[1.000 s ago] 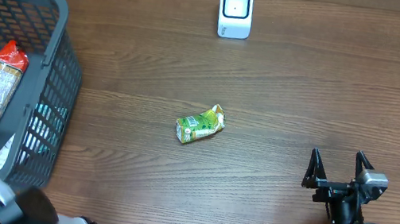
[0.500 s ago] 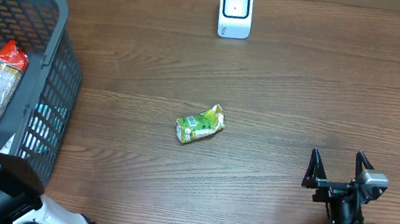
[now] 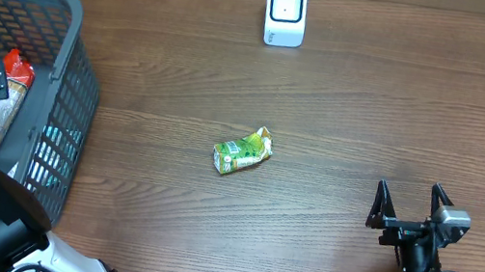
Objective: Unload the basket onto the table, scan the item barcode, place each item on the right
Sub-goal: 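Reach the left gripper back into the basket toward the spaghetti pack, then grasp the red-capped spaghetti pack and lift it out of the basket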
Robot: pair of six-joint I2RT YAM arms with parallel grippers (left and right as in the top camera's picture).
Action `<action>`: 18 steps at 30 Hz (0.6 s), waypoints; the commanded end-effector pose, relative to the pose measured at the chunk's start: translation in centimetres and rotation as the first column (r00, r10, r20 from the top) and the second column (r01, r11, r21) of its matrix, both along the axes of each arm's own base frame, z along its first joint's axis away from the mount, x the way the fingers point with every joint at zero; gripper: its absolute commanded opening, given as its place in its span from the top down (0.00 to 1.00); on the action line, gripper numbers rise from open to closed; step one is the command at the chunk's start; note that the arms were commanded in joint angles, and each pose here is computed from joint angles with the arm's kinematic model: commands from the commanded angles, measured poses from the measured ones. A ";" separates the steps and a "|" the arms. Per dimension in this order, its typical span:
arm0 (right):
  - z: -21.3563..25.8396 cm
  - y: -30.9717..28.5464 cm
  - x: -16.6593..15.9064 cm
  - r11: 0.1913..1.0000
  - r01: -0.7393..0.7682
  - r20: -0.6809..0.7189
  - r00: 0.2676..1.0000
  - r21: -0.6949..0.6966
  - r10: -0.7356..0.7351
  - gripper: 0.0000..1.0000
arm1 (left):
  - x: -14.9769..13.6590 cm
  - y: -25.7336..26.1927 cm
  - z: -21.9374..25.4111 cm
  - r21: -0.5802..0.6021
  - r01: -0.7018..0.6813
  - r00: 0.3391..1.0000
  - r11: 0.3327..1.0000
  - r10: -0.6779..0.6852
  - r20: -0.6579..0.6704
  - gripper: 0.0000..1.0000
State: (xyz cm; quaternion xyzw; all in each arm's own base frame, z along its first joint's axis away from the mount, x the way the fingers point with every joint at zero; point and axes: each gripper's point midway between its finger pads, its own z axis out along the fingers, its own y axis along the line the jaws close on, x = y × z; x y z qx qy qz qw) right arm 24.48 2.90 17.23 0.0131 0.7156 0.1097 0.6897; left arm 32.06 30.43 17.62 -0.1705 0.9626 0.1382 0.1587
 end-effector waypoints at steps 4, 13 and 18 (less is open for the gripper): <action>-0.2 0.1 0.0 1.000 -0.002 0.005 1.000 0.003 0.002 0.00 | 0.3 1.1 -3.2 0.068 0.137 0.989 0.988 -0.133 -0.056 0.00; -0.2 0.1 0.0 1.000 -0.002 0.005 1.000 0.003 0.002 0.00 | 0.8 1.5 -6.6 0.129 0.274 0.960 0.953 -0.264 -0.095 0.00; -0.2 0.1 0.0 1.000 -0.002 0.005 1.000 0.003 0.002 0.00 | 0.8 1.6 -8.1 0.130 0.285 0.956 0.950 -0.273 -0.102 0.00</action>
